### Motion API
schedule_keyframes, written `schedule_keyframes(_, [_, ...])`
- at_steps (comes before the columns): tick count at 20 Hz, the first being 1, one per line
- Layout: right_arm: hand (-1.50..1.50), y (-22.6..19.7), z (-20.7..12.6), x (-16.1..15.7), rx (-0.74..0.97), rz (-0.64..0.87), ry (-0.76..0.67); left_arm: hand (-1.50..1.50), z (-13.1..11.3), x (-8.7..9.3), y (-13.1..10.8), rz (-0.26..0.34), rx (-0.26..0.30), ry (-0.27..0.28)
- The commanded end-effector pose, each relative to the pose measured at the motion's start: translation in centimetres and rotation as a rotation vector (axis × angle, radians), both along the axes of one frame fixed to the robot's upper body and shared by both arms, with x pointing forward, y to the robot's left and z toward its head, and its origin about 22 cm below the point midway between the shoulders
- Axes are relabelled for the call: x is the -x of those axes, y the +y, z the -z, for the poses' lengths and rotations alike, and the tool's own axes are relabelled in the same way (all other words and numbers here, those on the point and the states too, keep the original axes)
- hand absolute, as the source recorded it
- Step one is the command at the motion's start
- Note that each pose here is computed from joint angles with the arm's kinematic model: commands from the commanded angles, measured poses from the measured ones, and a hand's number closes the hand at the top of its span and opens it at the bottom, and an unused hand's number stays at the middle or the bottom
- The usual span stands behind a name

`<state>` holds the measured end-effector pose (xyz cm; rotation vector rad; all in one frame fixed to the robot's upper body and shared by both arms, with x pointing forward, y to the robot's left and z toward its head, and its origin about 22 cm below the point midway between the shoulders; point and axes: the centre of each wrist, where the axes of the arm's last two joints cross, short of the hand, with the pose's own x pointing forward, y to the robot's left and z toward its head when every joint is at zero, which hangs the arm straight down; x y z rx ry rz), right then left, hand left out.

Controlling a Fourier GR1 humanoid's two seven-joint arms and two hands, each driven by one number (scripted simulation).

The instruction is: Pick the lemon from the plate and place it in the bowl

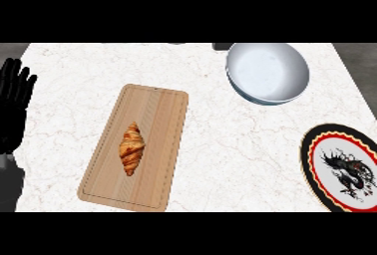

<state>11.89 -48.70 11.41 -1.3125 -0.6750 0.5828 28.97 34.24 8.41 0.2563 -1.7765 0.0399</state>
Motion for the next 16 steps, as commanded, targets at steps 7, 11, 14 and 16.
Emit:
schedule_keyframes(7, [1.5,5.8,-11.2,-1.5,0.002,-0.218,-0.352,0.0,-0.5,-1.0,-1.4,0.005,-0.011,-0.004])
schedule_keyframes(11, [1.5,7.9,-14.2,-2.2,-0.1,-0.3,-0.456,0.0,0.0,-1.6,-1.0,0.036,-0.003,-0.002])
schedule_keyframes(14, [1.5,10.1,-15.7,-2.7,-0.184,-0.331,-0.523,0.0,0.4,-0.5,-1.7,0.011,0.0,-0.004])
schedule_keyframes(16, [1.5,11.5,-15.2,-4.8,-0.225,-0.329,-0.505,0.0,-1.3,-1.4,-0.7,0.027,-0.003,-0.011])
